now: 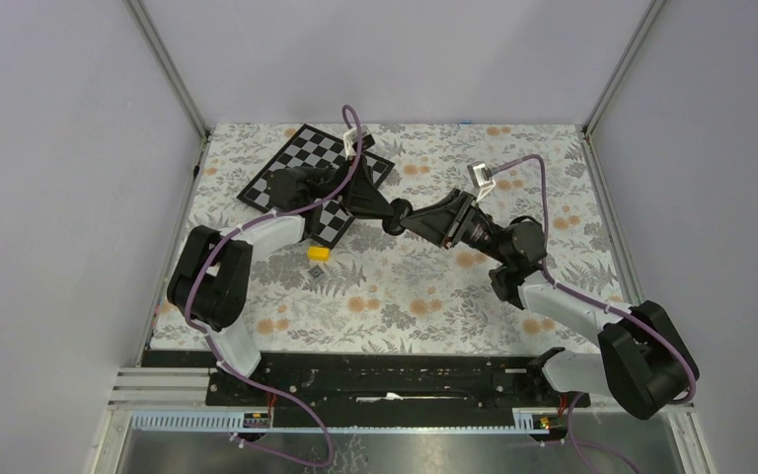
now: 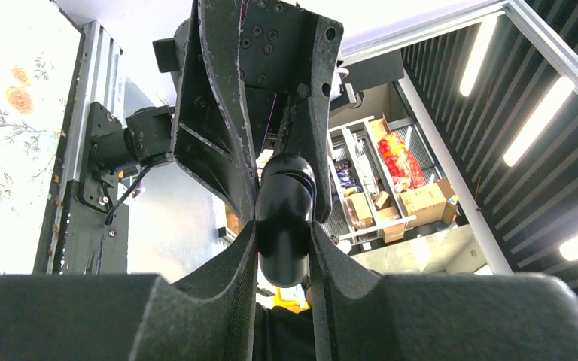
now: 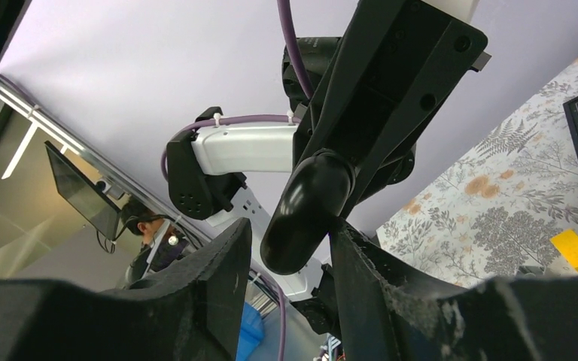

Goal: Insert the wireless bluetooth earbuds into the charging case
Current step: Close the charging case.

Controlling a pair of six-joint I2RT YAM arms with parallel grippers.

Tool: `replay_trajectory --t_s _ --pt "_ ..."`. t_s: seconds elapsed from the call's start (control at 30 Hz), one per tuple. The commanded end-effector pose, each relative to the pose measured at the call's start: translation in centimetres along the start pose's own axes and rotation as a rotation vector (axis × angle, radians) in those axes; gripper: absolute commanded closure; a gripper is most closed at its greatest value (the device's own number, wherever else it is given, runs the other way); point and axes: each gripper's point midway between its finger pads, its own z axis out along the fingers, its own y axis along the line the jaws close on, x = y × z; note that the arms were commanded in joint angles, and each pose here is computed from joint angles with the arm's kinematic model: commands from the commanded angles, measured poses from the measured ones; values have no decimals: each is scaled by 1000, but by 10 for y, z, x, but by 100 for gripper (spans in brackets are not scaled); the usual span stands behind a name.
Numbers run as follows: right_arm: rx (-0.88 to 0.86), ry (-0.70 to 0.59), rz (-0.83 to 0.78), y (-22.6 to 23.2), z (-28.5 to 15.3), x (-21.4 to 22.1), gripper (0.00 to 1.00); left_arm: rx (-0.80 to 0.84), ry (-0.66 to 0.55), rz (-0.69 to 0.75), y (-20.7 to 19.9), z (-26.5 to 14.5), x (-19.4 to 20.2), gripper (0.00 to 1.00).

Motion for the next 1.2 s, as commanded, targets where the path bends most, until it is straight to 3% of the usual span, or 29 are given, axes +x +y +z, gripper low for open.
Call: replay_trajectory --t_s 0.0,0.17,0.37,0.6,0.7,1.07,1.17 --pt "-25 -12 -79 20 10 -11 51 15 42 157 -16 1 16 100" --pt "26 11 -77 15 12 -7 52 -1 32 149 -9 1 15 100" --pt "44 20 -65 11 13 -5 73 -13 23 163 -7 1 11 100" --pt "60 8 -51 7 12 -4 100 -13 17 158 -5 2 10 66" --pt "62 8 -47 6 12 -4 100 -12 14 157 -5 2 8 56" --pt "95 2 -55 2 7 -3 100 -22 -4 164 -8 -6 4 38" --pt "123 9 -75 0 3 -1 100 -33 -23 180 -13 -13 0 28"
